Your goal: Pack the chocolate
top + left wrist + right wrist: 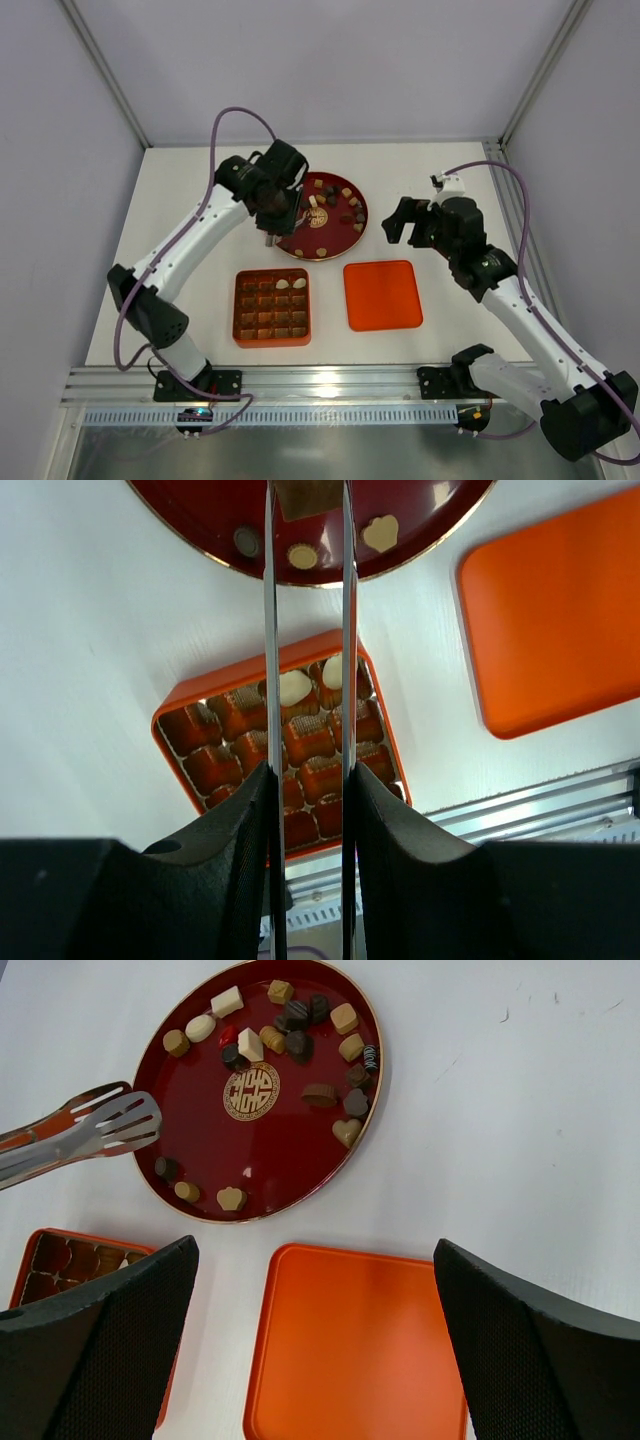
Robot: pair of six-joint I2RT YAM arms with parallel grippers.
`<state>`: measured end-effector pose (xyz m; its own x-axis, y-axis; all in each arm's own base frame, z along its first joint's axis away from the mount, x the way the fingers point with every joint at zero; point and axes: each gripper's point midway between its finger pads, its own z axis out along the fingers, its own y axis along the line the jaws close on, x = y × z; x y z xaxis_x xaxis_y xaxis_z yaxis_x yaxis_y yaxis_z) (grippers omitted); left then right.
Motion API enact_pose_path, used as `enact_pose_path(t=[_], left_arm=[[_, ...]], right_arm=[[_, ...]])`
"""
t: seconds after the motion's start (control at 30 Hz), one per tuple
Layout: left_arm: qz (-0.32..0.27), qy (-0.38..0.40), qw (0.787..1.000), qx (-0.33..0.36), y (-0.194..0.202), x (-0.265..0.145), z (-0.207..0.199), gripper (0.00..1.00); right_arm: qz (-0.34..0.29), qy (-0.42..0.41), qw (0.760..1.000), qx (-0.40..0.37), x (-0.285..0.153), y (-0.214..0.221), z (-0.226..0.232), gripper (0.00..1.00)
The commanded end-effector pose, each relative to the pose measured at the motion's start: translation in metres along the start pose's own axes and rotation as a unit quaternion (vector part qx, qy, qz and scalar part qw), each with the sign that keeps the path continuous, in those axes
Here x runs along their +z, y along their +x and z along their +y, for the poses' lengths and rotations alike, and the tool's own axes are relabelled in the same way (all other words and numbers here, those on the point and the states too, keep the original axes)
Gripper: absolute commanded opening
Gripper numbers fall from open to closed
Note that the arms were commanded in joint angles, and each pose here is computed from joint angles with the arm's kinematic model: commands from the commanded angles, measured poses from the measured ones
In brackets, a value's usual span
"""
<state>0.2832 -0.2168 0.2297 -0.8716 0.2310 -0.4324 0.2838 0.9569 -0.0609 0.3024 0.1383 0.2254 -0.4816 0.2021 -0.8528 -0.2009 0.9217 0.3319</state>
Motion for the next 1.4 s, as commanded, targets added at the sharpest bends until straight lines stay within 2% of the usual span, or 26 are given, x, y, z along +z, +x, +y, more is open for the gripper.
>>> enact_pose_path(t=[0.0, 0.27, 0.63, 1.37], left_arm=[[-0.008, 0.006, 1.000, -0.009, 0.017, -0.020, 0.009, 0.34], [-0.011, 0.002, 1.000, -0.025, 0.058, -0.051, 0.028, 0.34], [0.016, -0.015, 0.999, -0.050, 0.117, -0.056, 0.051, 0.35], [0.039, -0.021, 0.997, -0.067, 0.152, -0.043, 0.059, 0.35]], right_arm=[[-0.023, -0.034, 0.999, 0.002, 0.000, -0.017, 0.017, 1.00], [-0.016, -0.039, 0.999, 0.004, 0.006, -0.016, 0.019, 1.00], [-0.011, -0.040, 0.999, 0.004, 0.010, -0.014, 0.020, 1.00], [-0.004, -0.037, 0.999, 0.004, 0.014, -0.008, 0.018, 1.00]])
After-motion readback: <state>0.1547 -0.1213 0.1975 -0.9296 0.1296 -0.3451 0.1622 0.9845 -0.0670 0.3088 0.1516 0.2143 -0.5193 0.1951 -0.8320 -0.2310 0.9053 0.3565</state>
